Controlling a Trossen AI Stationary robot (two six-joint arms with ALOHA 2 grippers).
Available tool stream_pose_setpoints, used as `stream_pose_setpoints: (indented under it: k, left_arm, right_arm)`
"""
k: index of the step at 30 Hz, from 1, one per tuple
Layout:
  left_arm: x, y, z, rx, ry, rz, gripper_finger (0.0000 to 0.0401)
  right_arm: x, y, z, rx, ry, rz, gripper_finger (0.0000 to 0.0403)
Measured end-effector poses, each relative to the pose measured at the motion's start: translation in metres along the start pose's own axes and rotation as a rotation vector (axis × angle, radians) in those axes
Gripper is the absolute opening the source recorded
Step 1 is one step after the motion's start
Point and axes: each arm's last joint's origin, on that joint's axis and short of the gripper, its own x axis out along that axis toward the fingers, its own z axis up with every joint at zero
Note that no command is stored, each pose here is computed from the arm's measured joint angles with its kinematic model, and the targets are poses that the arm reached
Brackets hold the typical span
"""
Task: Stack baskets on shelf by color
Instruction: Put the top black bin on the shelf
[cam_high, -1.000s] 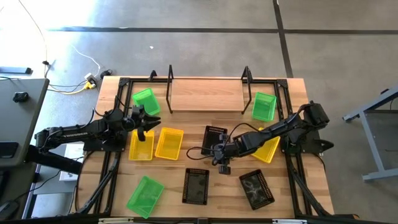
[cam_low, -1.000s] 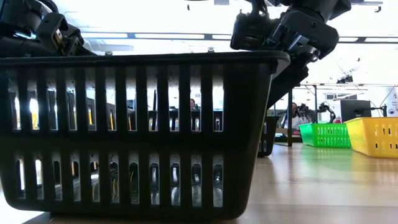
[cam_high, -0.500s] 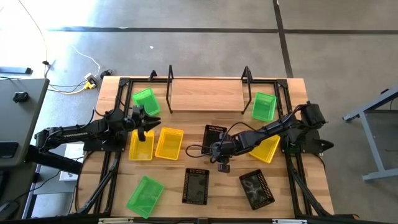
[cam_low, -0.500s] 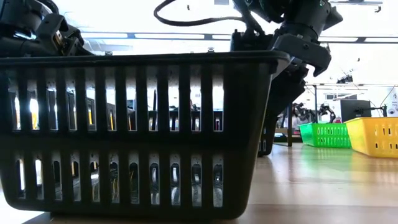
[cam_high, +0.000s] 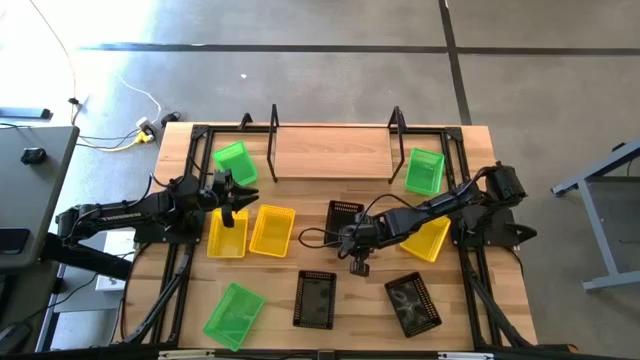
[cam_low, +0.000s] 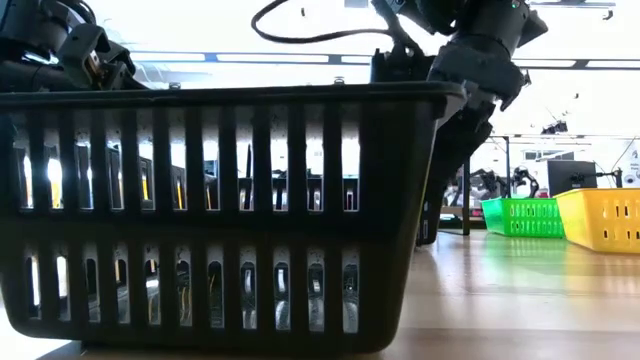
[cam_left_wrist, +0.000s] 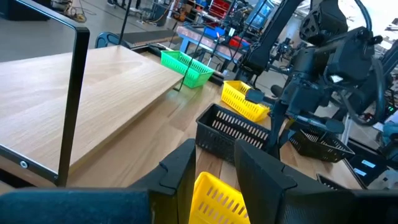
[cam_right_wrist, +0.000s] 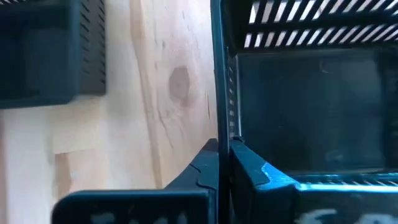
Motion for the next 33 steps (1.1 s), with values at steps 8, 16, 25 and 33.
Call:
stream_pose_setpoints:
  k: [8, 16, 25, 33]
  left_arm:
    - [0.000, 0.000, 0.000, -0.034, -0.001, 0.000, 0.0101]
    - [0.000, 0.000, 0.001, -0.033, -0.009, -0.004, 0.0101]
    - [0.000, 0.000, 0.001, -0.033, -0.007, -0.003, 0.0101]
    - [0.000, 0.000, 0.001, -0.083, -0.011, 0.003, 0.0101]
  right_arm:
    - [-0.025, 0.000, 0.006, 0.040, -0.082, -0.020, 0.0001]
    - [-0.060, -0.007, 0.006, 0.054, -0.156, -0.126, 0.0000]
    - [-0.096, -0.028, 0.009, 0.016, -0.230, -0.243, 0.0000]
    - [-0.126, -0.056, 0.005, -0.182, -0.196, -0.369, 0.0000]
